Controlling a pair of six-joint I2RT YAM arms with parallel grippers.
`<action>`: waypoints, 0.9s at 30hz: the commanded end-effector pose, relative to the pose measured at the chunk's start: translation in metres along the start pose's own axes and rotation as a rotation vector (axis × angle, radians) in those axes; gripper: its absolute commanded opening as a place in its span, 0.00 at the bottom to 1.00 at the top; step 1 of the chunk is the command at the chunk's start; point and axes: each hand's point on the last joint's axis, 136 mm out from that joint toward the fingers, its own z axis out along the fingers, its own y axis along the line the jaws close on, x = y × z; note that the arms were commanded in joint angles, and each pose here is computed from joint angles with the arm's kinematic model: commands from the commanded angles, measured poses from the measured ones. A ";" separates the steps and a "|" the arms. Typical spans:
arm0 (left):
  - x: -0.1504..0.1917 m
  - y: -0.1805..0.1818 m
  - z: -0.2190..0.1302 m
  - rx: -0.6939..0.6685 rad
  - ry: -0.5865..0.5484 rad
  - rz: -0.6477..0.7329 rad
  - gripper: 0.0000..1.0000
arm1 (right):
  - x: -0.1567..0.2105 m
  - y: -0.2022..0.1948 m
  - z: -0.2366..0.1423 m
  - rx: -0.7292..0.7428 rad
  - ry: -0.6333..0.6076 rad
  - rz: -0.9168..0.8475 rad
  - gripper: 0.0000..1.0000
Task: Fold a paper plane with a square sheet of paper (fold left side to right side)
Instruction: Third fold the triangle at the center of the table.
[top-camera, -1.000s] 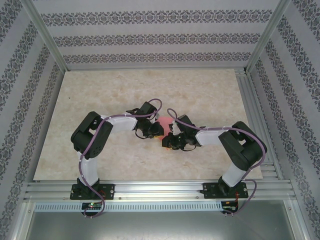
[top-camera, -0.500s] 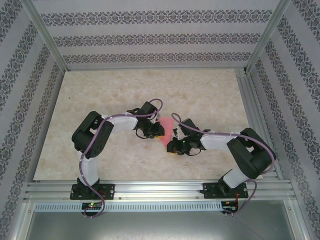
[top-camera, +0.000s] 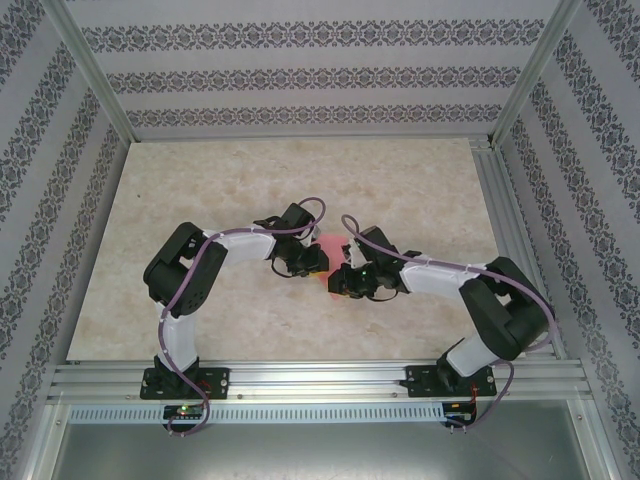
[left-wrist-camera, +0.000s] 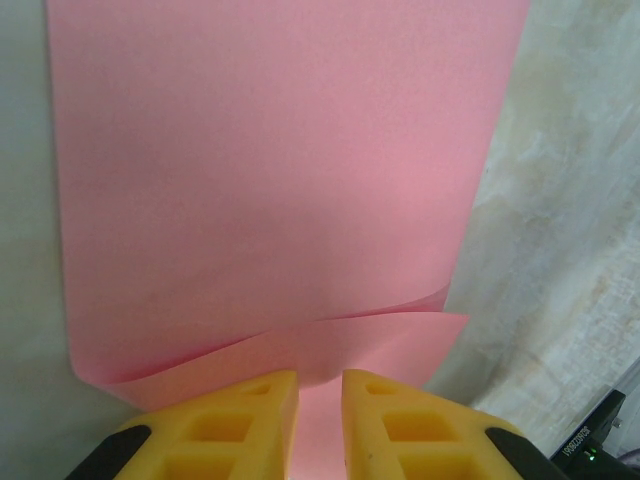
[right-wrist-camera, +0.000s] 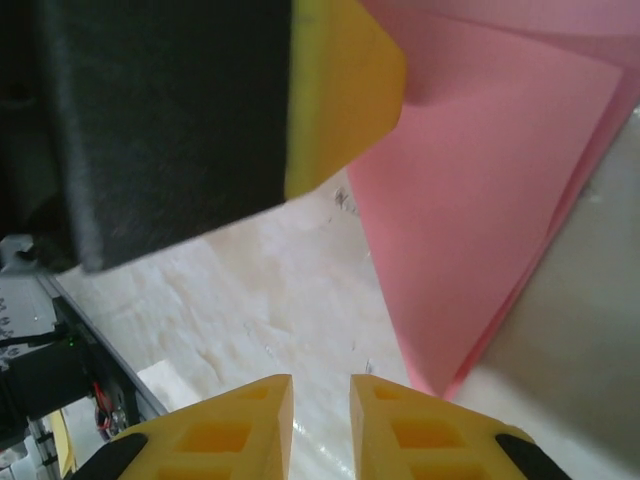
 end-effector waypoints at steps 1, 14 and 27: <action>0.010 0.025 0.011 -0.097 0.029 -0.015 0.23 | -0.017 0.000 0.006 0.006 -0.039 -0.002 0.22; -0.002 0.008 -0.003 -0.083 -0.005 0.022 0.26 | 0.031 -0.065 0.014 0.227 0.107 0.090 0.20; -0.046 -0.035 -0.070 0.001 -0.174 0.121 0.30 | 0.038 -0.068 0.022 0.240 0.132 0.098 0.17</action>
